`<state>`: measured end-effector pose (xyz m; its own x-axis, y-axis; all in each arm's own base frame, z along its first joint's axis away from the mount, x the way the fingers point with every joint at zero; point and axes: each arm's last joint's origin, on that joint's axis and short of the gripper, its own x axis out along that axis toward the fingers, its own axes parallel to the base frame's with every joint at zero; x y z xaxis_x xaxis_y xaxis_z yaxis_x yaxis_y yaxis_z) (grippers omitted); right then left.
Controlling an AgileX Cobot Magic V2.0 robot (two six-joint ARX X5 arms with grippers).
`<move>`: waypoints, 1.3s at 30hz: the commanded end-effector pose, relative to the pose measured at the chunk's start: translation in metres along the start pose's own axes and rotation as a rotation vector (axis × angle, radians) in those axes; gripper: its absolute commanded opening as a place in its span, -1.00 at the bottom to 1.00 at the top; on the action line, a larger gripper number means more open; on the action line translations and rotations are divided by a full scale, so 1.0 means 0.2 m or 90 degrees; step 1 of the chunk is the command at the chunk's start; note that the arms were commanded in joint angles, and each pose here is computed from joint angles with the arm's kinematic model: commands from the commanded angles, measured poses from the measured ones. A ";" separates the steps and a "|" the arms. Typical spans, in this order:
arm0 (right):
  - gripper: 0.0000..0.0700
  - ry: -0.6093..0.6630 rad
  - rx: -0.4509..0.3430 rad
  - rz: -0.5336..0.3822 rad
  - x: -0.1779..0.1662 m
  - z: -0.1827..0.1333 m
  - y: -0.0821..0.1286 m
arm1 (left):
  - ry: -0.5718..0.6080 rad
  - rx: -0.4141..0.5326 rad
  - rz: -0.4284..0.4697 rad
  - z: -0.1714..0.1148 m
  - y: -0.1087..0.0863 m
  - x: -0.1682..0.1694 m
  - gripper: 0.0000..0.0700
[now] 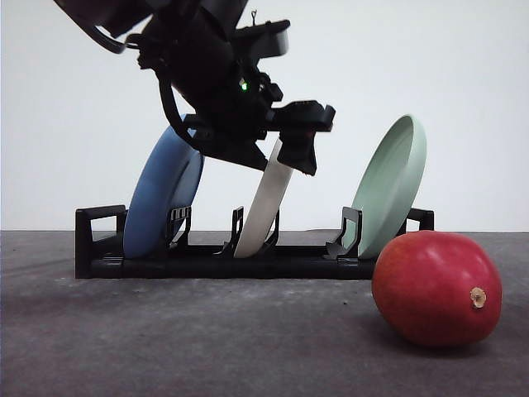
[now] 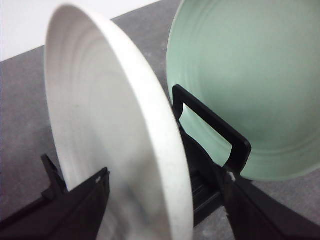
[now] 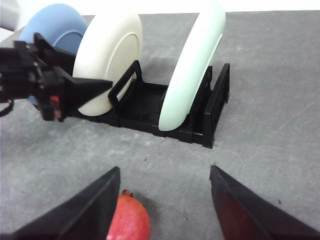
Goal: Place pomegranate in white plate
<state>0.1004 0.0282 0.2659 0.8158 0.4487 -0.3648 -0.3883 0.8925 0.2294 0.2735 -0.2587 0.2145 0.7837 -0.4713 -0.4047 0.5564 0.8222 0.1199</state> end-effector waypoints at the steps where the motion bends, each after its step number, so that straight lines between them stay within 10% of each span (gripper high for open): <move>1: 0.03 -0.015 -0.013 0.003 -0.01 0.03 0.01 | -0.008 -0.002 -0.001 0.02 -0.02 0.02 0.21; 12: 0.03 -0.015 -0.013 0.003 -0.01 0.03 0.01 | -0.004 0.000 -0.004 0.02 -0.03 0.02 -0.84; 39: 0.03 -0.015 -0.012 0.004 -0.01 0.03 0.01 | -0.105 -0.121 -0.016 0.28 0.02 -0.25 -0.99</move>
<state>0.1004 0.0282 0.2659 0.8157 0.4489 -0.3648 -0.3884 0.8924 0.2295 0.2543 -0.2447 0.2742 0.8125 -0.5058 -0.2899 0.5149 0.8558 -0.0501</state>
